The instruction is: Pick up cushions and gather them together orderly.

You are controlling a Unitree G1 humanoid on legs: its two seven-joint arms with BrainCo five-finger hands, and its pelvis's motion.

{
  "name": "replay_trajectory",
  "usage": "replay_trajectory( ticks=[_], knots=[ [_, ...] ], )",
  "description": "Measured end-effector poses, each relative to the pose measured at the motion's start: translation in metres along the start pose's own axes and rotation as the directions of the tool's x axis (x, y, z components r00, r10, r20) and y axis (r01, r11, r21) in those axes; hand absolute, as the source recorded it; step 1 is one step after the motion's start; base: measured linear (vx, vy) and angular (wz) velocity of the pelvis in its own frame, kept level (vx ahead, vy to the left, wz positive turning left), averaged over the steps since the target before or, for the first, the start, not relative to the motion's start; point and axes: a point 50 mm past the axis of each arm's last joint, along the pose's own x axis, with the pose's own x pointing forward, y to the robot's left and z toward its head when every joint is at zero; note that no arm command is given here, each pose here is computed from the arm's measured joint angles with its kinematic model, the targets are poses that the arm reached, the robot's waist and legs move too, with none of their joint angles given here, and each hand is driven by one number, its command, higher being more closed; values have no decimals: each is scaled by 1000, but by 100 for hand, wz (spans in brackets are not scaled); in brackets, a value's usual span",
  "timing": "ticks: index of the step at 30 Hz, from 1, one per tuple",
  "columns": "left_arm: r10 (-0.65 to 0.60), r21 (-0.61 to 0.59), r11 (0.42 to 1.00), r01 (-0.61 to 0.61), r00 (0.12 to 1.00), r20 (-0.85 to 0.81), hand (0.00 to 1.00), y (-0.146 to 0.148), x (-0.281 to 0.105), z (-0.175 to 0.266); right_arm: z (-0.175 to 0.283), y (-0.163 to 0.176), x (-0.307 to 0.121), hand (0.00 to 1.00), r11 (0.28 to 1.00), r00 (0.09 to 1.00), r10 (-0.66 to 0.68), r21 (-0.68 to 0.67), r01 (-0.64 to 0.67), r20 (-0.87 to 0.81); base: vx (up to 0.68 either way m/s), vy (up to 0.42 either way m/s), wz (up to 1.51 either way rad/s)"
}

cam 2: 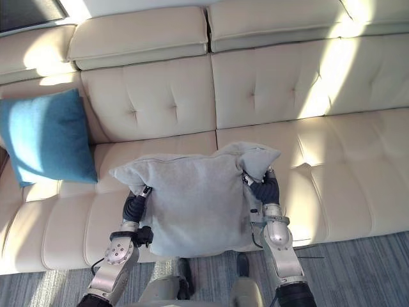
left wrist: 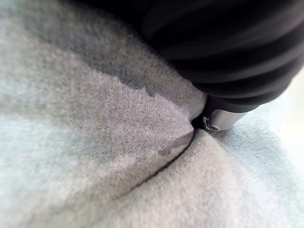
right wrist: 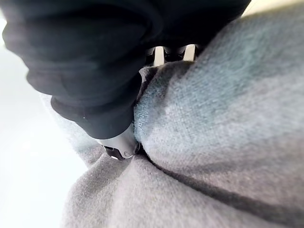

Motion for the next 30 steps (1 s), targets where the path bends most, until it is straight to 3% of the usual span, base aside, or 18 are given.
replay_trajectory(
  ticks=[4,7,12,15,18,23,24,30],
  knots=[
    [8,6,1000,-9,992,128,100,-6,29,30,31,12,40,100,1000,990,-24,22,22,136,-55,16,-19],
    [28,29,999,-39,951,309,100,-13,71,81,77,22,89,100,997,955,-81,17,79,286,-117,-28,0],
    [157,20,978,-205,804,574,100,-13,130,187,181,35,143,100,985,827,-156,22,171,540,-148,-50,12],
    [194,-10,966,-260,696,691,100,-18,145,252,235,34,152,100,969,732,-230,84,232,641,-114,-32,18],
    [238,-49,950,-307,616,751,100,-14,149,297,272,33,156,100,953,662,-285,131,272,693,-103,-17,10],
    [275,-75,934,-350,569,775,100,-13,155,347,300,34,171,100,931,670,-353,176,319,653,-61,-11,8],
    [279,-76,932,-354,567,775,0,-12,155,349,301,35,172,0,931,673,-353,174,320,650,0,0,0],
    [322,-85,915,-394,587,743,0,-1,161,355,307,34,176,0,929,685,-360,174,328,633,13,46,0]
  ],
)
